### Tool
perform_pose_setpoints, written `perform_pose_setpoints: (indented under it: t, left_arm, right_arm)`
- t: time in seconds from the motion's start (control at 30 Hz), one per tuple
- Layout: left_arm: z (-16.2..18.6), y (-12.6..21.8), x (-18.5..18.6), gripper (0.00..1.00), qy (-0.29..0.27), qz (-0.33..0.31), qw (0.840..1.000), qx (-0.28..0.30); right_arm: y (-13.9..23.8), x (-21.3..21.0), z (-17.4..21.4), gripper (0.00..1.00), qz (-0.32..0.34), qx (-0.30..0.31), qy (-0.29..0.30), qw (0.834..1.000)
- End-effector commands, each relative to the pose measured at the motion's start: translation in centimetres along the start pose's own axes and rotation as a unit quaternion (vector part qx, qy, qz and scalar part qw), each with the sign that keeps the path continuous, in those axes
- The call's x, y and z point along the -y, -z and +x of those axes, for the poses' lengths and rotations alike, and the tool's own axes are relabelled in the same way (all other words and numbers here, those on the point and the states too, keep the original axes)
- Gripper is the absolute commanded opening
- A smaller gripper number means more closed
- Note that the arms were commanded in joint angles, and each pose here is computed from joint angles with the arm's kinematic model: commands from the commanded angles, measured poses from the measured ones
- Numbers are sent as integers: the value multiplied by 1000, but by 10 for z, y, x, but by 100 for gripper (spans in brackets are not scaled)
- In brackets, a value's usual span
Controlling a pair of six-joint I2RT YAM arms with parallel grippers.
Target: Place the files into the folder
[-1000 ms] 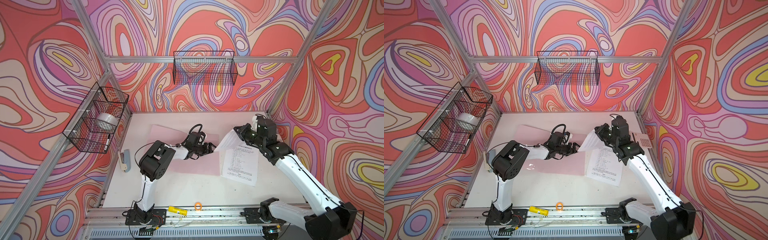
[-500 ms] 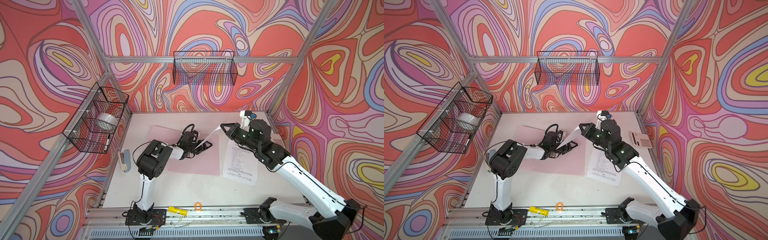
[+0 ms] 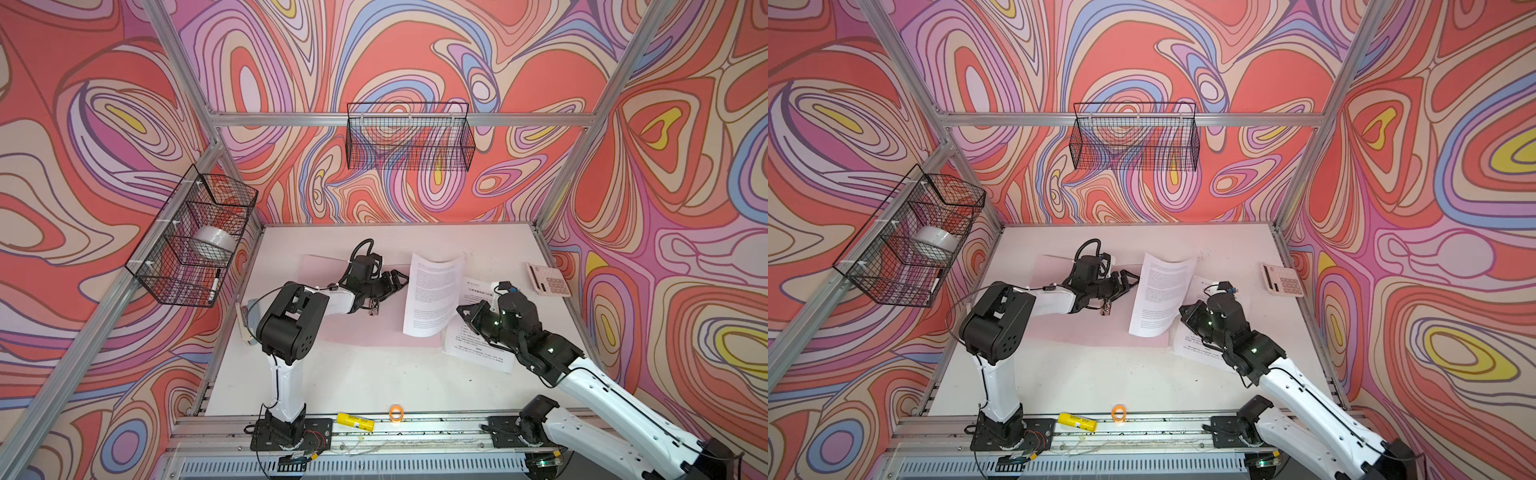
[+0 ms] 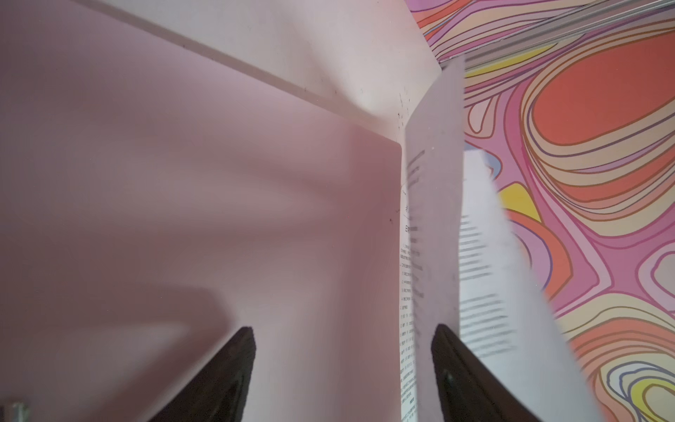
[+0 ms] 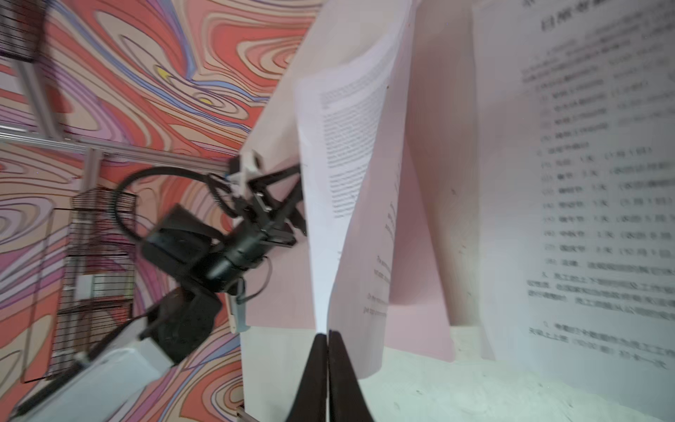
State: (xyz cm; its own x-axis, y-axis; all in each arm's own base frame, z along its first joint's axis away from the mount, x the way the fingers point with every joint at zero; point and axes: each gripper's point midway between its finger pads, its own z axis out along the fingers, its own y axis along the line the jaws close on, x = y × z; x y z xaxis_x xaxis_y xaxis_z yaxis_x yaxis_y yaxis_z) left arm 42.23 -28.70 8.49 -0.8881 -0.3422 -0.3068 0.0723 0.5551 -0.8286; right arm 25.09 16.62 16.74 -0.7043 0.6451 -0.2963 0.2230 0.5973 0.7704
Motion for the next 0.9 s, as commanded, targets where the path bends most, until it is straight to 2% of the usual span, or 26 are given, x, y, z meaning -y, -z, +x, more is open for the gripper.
perform_pose_setpoints:
  t: [0.0, 0.13, 0.43, 0.6, 0.7, 0.73, 0.87]
  left_arm:
    - [-23, 21, 17, 77, -16, -6, 999, 29]
    - [-19, 22, 28, 77, -22, 7, 1000, 19]
    - [0, 7, 12, 77, -34, 1, 999, -17]
    - [7, -4, -4, 77, -36, -8, 999, -35]
    - [11, -11, -12, 76, -33, -9, 998, -43]
    - [11, -12, -14, 76, -33, -10, 998, -43]
    - [12, -15, -19, 76, -36, -17, 998, -47]
  right_arm:
    - [-6, 18, 13, 0, 13, -19, -20, 1000]
    - [-9, 41, 22, 0, 37, -26, -18, 999]
    - [-23, 61, 34, 0, 73, -58, 22, 995]
    - [-24, 65, 30, 33, 84, -50, 47, 994]
    - [-22, 72, 22, 46, 104, -31, 53, 993]
    - [-22, 74, 19, 48, 107, -22, 56, 992]
    - [-32, 90, 5, 48, 118, -8, 35, 992]
